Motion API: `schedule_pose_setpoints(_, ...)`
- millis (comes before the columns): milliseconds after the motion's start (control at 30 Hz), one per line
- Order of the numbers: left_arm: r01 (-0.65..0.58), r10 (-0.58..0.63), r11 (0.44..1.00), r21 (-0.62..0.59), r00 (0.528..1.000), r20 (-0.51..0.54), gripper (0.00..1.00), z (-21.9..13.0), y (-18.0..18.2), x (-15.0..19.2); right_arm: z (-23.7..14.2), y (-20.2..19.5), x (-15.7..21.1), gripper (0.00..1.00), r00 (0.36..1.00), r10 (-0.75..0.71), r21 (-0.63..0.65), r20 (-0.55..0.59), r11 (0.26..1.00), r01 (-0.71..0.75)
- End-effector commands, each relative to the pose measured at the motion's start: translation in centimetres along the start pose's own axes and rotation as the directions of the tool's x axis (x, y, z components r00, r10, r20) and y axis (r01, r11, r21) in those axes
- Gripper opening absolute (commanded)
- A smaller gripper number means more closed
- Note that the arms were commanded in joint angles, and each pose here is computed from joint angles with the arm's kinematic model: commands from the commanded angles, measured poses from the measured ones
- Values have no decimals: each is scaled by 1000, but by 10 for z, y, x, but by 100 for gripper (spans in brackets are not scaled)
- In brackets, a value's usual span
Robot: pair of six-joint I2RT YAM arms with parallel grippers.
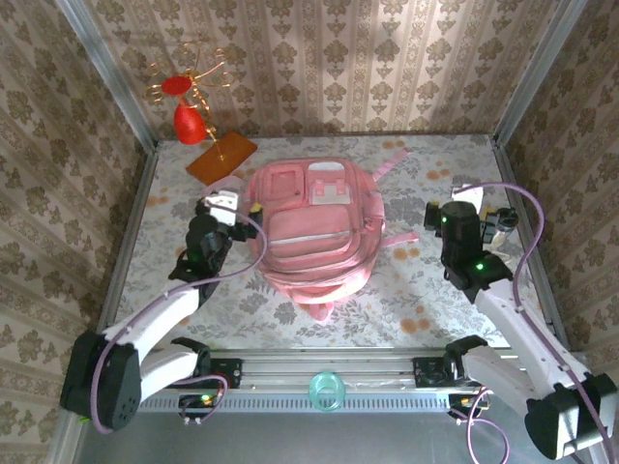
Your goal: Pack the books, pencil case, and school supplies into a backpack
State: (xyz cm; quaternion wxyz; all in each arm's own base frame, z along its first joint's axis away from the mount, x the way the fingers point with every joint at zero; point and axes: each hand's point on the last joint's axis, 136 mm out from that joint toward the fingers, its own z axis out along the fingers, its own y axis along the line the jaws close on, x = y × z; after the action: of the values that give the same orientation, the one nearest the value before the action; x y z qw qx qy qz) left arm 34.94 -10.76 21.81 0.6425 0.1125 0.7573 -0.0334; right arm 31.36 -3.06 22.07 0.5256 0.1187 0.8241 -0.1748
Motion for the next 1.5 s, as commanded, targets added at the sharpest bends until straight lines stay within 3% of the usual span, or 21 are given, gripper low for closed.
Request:
schedule_pose_setpoints(0, -39, 25, 982, -187, 997, -75, 100, -18, 45, 19, 23, 5, 17, 100, 999, 39, -8, 13, 999, -39)
schedule_pose_setpoints(233, -73, 42, 928, -366, 995, -92, 100, -44, 91, 54, 53, 22, 57, 100, 999, -36, -37, -12, 999, 36)
schedule_pose_setpoints(467, -37, -5, 973, -227, 983, -183, 100, -4, 86, 100, 74, 52, 70, 100, 1000, -25, -152, -9, 988, 23)
schedule_pose_setpoints(600, -29, 4, 981, -192, 991, -131, 100, 14, 87, 99, 82, 70, 54, 100, 996, -7, -232, 90, 972, 28)
schedule_pose_setpoints(667, 1, -16, 987, -163, 996, -90, 100, 22, 89, 98, 87, 73, 50, 100, 996, -30, -229, 88, 972, 50)
schedule_pose_setpoints(800, -11, 3, 992, -128, 998, -61, 100, 35, 85, 119, 92, 74, 63, 100, 992, -19, -249, 127, 967, 51)
schedule_pose_setpoints(1033, 18, -44, 989, -149, 983, -177, 100, 51, 95, 125, 103, 69, 69, 100, 995, 31, -273, 94, 962, -4)
schedule_pose_setpoints(1467, 24, -53, 986, -165, 983, -177, 100, 51, 98, 126, 110, 65, 75, 100, 995, 65, -286, 75, 957, -41)
